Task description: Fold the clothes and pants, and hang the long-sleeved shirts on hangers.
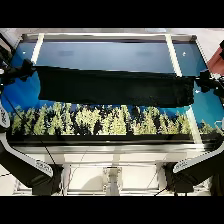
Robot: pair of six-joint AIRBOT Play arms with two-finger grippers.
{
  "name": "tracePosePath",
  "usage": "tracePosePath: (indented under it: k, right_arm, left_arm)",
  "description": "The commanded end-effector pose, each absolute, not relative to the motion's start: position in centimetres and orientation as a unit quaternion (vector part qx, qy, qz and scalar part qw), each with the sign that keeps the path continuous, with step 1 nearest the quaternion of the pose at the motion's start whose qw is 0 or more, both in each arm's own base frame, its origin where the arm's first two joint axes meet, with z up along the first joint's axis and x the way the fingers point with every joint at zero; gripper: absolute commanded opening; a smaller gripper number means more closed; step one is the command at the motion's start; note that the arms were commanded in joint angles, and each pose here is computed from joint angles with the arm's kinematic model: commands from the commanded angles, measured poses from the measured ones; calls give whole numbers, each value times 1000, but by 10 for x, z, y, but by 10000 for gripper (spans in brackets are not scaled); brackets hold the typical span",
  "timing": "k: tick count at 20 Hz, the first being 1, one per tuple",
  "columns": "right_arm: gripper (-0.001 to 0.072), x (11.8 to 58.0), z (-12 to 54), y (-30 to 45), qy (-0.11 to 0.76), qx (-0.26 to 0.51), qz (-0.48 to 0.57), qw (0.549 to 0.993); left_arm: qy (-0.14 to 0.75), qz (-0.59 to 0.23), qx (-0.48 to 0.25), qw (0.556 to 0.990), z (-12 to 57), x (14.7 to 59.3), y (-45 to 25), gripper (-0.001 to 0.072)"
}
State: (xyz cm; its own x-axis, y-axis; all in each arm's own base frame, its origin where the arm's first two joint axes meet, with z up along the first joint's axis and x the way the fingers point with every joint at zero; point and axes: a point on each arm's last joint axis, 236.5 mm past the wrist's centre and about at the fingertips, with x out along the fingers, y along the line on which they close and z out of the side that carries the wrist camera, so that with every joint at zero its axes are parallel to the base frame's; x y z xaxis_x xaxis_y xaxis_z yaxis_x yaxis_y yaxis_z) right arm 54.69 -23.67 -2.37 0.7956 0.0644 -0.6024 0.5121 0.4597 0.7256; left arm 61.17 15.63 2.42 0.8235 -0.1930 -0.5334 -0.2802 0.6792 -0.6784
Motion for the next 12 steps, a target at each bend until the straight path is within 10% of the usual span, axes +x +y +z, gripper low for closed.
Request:
tracePosePath:
  k: [1,6,12]
  right_arm:
    - [119,565,-29,-226,274,493,-145,813]
    - [473,578,10,-225,262,478,-114,831]
    - [481,544,42,-199,394,363,-32,844]
  left_arm:
    - [294,27,-400,868,14,621,147,304]
    - [289,20,-408,866,28,615,154,411]
    - [409,-44,-424,807,16,542,152,440]
